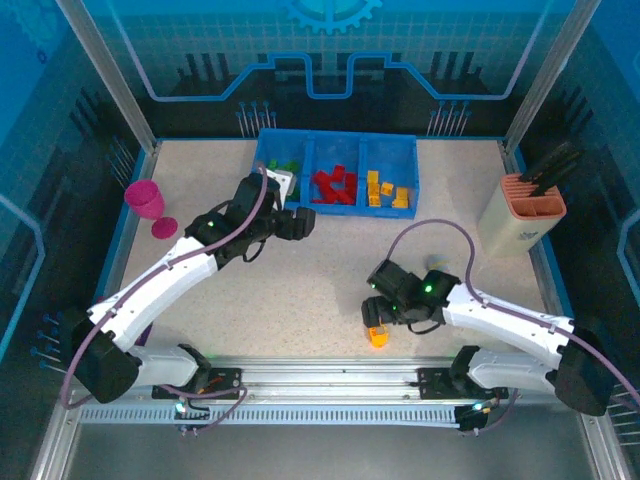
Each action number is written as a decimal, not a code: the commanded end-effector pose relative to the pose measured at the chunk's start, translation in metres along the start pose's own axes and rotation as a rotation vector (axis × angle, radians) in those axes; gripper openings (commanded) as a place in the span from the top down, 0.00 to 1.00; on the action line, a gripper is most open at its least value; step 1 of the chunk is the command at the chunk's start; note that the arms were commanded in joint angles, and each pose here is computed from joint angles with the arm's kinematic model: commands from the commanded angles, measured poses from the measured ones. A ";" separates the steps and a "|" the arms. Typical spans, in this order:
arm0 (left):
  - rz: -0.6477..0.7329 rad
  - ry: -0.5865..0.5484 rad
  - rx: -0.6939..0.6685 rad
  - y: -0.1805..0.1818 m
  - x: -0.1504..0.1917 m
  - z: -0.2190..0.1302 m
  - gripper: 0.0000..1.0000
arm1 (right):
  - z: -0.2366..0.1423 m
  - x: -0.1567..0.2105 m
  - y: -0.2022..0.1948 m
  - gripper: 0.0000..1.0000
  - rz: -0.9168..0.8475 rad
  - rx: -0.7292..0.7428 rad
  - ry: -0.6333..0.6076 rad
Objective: Sort the legos into containers by color
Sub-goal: Pick up the lego from the bottom-center of the table.
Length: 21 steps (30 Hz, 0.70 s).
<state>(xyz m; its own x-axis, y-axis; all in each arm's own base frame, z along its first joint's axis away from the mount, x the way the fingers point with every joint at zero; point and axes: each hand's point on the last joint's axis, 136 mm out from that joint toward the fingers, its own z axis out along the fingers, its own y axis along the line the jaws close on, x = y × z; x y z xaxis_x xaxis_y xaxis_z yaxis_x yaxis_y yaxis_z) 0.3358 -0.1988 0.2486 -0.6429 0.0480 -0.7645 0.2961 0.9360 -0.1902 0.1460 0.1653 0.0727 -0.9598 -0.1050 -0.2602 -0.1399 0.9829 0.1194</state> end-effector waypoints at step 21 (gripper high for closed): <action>0.006 -0.026 0.031 0.003 -0.005 -0.004 0.12 | 0.047 0.030 0.019 0.49 -0.045 0.148 0.129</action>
<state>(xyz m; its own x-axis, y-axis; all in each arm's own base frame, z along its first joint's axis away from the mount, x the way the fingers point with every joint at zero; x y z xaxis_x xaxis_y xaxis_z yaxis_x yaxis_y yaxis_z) 0.3366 -0.1957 0.2498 -0.6425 0.0412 -0.7652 0.3046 0.9300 -0.2057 0.1218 0.1830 0.0182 -0.9835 -0.1372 -0.1181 -0.1359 0.9905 -0.0190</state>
